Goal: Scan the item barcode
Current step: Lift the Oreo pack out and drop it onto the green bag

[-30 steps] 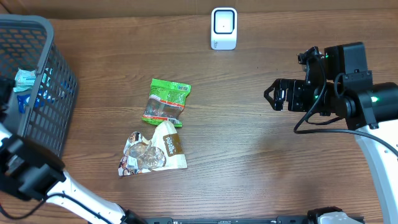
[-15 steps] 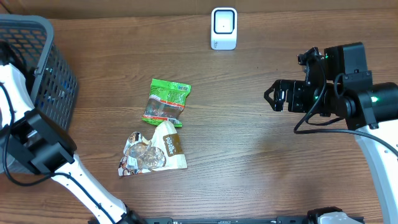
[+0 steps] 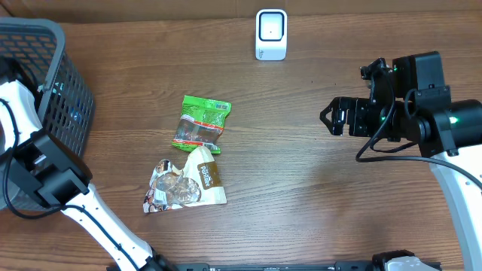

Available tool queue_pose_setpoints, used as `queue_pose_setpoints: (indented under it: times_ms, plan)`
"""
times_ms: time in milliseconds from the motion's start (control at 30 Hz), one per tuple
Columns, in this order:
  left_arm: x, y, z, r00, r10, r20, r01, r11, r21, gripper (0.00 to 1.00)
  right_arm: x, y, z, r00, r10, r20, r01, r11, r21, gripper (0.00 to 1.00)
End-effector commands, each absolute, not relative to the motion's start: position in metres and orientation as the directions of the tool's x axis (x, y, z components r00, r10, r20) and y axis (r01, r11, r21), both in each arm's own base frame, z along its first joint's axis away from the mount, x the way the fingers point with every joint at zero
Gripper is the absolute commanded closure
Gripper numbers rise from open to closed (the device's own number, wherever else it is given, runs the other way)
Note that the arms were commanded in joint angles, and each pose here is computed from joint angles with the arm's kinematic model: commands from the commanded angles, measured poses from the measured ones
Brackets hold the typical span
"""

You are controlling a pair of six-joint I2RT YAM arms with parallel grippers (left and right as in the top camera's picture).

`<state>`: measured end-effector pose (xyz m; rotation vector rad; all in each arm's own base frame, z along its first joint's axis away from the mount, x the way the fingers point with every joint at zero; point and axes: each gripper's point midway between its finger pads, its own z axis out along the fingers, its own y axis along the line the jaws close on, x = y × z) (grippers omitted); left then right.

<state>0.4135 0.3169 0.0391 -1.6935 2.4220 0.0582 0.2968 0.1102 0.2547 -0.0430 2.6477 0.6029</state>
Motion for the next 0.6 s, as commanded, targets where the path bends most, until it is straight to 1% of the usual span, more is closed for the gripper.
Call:
queue_pose_setpoints:
  times_ms: [0,67,167,267,400,500,533,567]
  plan:
    - [0.408,0.309,0.024,-0.323,-0.942,-0.093,-0.940,0.331,-0.087,0.96,0.300,0.113,0.265,-0.897,0.057,-0.439,-0.143,0.901,0.410,0.00]
    - [0.412,0.308,0.045,-0.321,-0.943,-0.091,-0.933,0.331,-0.137,0.96,0.300,0.113,0.266,-0.895,0.058,-0.442,-0.145,0.900,0.410,0.00]
    - [0.417,0.311,0.088,-0.337,-0.931,-0.142,-0.916,0.359,-0.177,0.96,0.300,0.113,0.266,-0.895,0.058,-0.442,-0.145,0.900,0.410,0.00]
    - [0.418,0.310,0.157,-0.368,-0.896,-0.247,-0.879,0.422,-0.220,0.96,0.300,0.113,0.266,-0.895,0.058,-0.442,-0.145,0.900,0.410,0.00]
    - [0.406,0.300,0.243,-0.339,-0.864,-0.373,-0.847,0.453,-0.279,0.96,0.301,0.113,0.266,-0.893,0.058,-0.446,-0.146,0.900,0.410,0.00]
    - [0.395,0.289,0.306,-0.315,-0.814,-0.488,-0.803,0.503,-0.319,0.96,0.301,0.113,0.266,-0.894,0.058,-0.445,-0.146,0.900,0.410,0.00]
    - [0.386,0.280,0.335,-0.303,-0.786,-0.538,-0.782,0.528,-0.332,0.96,0.301,0.113,0.266,-0.894,0.058,-0.445,-0.146,0.900,0.411,0.00]
    - [0.379,0.272,0.352,-0.304,-0.764,-0.570,-0.764,0.552,-0.333,0.96,0.301,0.113,0.266,-0.894,0.058,-0.445,-0.146,0.900,0.411,0.00]
